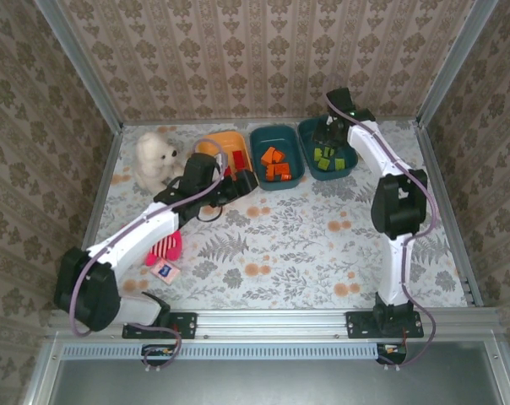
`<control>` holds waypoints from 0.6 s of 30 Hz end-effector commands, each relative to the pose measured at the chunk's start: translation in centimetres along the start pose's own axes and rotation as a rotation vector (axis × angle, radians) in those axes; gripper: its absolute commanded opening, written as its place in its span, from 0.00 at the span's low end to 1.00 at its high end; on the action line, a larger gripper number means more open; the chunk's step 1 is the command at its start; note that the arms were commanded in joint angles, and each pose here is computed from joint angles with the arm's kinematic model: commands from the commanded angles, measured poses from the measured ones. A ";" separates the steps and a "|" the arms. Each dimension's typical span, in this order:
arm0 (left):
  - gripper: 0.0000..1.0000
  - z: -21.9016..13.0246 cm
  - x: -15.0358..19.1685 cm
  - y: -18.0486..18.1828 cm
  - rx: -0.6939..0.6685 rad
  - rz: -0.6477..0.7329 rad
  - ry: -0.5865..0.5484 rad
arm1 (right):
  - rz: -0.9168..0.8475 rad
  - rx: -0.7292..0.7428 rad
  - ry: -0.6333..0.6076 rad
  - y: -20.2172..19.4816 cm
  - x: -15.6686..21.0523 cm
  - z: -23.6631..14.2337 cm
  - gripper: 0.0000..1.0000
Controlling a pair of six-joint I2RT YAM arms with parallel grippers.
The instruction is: Sort the legos into containers by color
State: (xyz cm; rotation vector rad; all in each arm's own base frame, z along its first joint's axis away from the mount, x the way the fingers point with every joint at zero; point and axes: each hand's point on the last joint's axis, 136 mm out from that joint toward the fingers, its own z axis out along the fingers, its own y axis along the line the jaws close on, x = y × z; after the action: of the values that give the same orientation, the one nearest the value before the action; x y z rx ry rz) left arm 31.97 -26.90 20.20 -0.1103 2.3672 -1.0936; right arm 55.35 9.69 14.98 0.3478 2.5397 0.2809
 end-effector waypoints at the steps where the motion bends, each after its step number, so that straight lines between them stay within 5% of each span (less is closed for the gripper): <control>1: 0.82 1.0 -2.5 -2.0 0.071 0.038 -0.028 | 0.054 -0.047 0.031 0.4 -1.2 2.0 0.28; 18: 0.81 6.0 -7.4 -3.7 0.101 0.032 -0.049 | 0.137 -0.013 0.026 -4.0 -3.0 11.3 0.34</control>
State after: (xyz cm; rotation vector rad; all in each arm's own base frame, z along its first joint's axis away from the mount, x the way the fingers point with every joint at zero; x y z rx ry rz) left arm 39.84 -31.07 21.29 -0.0916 2.3059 -1.1533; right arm 62.90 7.09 6.33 0.4972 2.5465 0.3622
